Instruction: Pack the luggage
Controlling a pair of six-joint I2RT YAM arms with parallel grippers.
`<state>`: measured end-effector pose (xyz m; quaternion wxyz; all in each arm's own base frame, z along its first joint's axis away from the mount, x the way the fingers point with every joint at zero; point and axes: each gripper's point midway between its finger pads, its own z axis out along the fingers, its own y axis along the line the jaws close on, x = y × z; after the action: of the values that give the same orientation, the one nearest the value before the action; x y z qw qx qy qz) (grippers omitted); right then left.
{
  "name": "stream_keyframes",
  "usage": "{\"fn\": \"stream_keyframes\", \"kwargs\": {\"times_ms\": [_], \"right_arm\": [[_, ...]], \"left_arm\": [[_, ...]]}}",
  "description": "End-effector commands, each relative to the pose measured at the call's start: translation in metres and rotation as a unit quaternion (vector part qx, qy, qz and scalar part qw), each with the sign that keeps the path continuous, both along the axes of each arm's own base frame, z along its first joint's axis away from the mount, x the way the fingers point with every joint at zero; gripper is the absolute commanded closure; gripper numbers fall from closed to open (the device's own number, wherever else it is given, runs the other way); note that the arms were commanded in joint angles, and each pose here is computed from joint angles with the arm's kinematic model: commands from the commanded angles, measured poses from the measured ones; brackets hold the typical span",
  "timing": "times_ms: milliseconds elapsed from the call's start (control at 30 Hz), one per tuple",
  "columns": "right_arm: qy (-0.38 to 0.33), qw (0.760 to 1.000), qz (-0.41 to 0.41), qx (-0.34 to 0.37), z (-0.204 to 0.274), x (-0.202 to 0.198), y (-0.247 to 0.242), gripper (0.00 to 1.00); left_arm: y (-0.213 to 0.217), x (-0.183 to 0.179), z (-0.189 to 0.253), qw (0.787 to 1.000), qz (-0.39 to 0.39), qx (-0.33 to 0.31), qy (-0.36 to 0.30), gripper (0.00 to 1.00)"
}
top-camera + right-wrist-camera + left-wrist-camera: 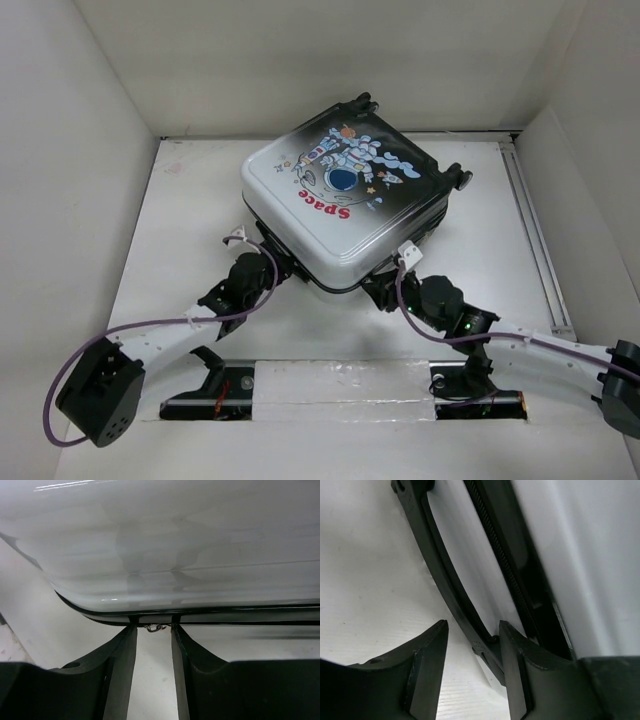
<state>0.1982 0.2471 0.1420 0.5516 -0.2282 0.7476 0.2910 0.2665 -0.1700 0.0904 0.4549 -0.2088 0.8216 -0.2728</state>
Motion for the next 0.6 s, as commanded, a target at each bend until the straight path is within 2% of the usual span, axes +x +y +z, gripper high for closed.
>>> {"fn": "stream_keyframes", "kwargs": {"times_ms": [0, 133, 233, 400, 567], "right_arm": [[-0.033, 0.997, -0.029, 0.066, 0.031, 0.014, 0.007, 0.60], [-0.006, 0.998, -0.029, 0.054, 0.012, 0.010, 0.009, 0.60], [-0.012, 0.996, -0.047, 0.079, 0.013, 0.010, 0.000, 0.62], [0.000, 0.995, -0.060, 0.077, 0.005, 0.007, -0.009, 0.63], [0.012, 0.996, -0.051, 0.070, -0.007, 0.002, -0.009, 0.57]], "left_arm": [[-0.018, 0.006, 0.012, 0.999, -0.023, -0.038, -0.023, 0.59], [-0.036, -0.002, 0.017, 0.995, -0.075, -0.063, -0.026, 0.71], [-0.047, -0.014, 0.021, 0.992, -0.104, -0.059, -0.041, 0.77], [-0.063, -0.035, 0.018, 0.989, -0.133, -0.042, -0.047, 0.77], [-0.081, -0.043, 0.012, 0.986, -0.158, -0.047, -0.030, 0.77]]}}
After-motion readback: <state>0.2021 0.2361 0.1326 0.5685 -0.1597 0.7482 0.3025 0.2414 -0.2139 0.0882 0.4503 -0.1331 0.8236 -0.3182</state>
